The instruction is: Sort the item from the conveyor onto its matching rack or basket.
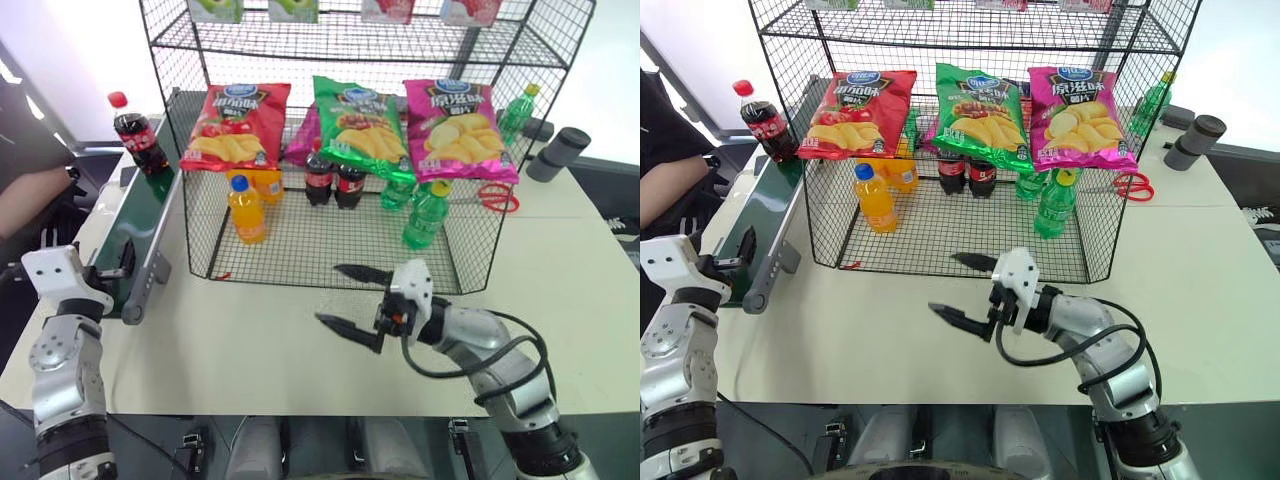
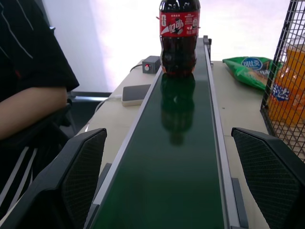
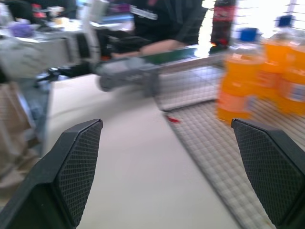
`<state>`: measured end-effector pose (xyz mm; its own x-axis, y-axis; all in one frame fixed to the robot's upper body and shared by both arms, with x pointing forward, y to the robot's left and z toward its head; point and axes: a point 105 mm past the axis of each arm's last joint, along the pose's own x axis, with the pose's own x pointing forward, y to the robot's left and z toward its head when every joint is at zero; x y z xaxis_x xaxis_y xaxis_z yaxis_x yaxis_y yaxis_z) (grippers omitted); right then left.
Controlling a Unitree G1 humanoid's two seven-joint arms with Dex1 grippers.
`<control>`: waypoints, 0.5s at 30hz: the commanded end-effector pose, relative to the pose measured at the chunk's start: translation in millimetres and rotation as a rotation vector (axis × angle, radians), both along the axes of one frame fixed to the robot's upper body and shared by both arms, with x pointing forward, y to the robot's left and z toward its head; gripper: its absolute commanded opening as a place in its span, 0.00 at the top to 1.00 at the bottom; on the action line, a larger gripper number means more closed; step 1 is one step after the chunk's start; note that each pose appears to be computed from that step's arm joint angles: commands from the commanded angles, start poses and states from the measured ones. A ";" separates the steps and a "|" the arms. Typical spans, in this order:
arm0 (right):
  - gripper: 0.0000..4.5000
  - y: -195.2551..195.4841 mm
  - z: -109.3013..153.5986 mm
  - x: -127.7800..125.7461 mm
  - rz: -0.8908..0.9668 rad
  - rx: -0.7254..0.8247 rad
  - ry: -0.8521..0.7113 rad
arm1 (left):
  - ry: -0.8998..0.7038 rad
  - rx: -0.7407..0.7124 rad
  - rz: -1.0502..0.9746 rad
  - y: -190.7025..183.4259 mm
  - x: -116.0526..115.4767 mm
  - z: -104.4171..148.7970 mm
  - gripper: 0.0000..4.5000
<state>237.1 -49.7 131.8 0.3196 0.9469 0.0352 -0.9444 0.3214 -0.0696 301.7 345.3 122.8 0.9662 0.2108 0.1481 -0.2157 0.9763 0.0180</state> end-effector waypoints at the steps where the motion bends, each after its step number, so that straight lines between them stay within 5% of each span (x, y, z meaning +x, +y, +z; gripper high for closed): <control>1: 0.00 5.0 14.3 -4.6 0.030 0.041 -0.030 | -0.056 0.034 -0.009 0.0 1.7 15.0 0.00; 15: 0.00 6.8 12.8 -1.7 0.048 0.053 -0.011 | -0.057 0.057 0.012 -0.1 2.6 10.1 0.00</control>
